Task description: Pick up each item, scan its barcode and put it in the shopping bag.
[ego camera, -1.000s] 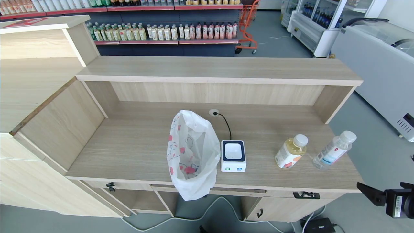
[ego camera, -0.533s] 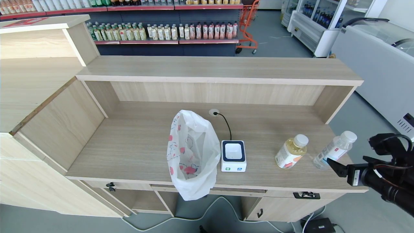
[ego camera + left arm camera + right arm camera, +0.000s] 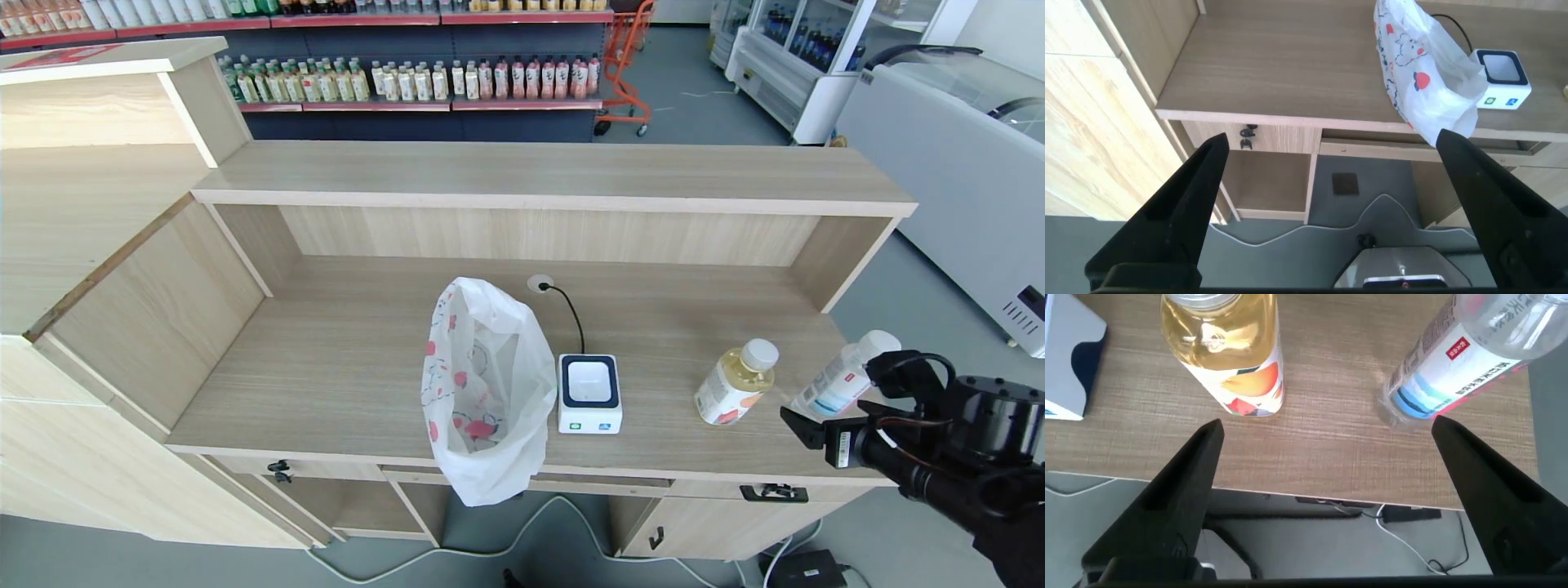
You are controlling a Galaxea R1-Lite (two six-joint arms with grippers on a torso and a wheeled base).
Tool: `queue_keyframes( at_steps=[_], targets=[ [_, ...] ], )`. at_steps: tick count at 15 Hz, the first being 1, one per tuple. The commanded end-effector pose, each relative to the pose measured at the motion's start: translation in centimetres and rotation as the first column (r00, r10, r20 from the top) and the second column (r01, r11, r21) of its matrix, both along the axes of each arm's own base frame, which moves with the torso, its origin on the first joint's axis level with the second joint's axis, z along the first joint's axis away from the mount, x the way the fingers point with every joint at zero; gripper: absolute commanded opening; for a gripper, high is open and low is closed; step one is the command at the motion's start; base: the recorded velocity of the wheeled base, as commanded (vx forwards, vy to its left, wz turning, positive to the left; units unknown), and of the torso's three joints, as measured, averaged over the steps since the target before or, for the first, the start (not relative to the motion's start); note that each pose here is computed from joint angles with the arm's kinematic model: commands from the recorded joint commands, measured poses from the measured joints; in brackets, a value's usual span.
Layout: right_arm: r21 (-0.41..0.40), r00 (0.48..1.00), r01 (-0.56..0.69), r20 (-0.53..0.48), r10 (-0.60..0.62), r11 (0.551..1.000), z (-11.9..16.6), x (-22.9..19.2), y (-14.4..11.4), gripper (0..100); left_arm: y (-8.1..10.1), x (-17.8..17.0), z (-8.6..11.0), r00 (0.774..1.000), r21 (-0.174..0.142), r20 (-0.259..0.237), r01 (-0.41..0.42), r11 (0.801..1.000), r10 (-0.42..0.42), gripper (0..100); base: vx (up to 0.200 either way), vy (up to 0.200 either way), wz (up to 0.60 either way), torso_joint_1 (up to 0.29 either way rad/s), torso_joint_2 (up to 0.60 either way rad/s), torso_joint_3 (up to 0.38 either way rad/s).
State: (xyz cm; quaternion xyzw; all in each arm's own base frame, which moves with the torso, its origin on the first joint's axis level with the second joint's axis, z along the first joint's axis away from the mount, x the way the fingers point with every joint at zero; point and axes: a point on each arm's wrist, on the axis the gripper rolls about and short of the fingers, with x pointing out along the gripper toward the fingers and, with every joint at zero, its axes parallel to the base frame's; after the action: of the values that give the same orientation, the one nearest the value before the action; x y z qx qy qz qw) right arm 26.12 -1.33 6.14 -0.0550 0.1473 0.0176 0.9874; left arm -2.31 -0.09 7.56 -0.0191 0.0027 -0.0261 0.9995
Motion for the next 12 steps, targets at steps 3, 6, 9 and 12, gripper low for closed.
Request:
queue_keyframes(
  at_steps=[3,6,9,12],
  targets=[
    [0.009,0.999,-0.044,-0.005,0.044,0.999,-2.9,2.0,0.4,100,0.0,0.0,0.0,1.000,0.000,0.000,0.000,1.000,0.000,100,0.000,0.000,0.00,0.000,0.00,0.000],
    [0.051,0.995,-0.101,-0.004,0.101,0.994,-3.5,2.8,1.0,100,0.0,0.0,0.0,1.000,0.000,0.000,0.000,1.000,0.000,100,0.000,0.000,0.00,0.000,0.00,0.000],
    [0.056,0.994,-0.103,0.035,0.101,0.993,-3.6,4.5,1.1,100,0.0,0.0,0.0,1.000,0.000,0.000,0.000,1.000,0.000,100,0.000,0.000,0.00,0.000,0.00,0.000],
    [0.055,0.992,-0.119,0.059,0.116,0.991,-4.1,6.0,1.5,100,0.0,0.0,0.0,1.000,0.000,0.000,0.000,1.000,0.000,100,0.000,0.000,0.00,0.000,0.00,0.000]
  ],
)
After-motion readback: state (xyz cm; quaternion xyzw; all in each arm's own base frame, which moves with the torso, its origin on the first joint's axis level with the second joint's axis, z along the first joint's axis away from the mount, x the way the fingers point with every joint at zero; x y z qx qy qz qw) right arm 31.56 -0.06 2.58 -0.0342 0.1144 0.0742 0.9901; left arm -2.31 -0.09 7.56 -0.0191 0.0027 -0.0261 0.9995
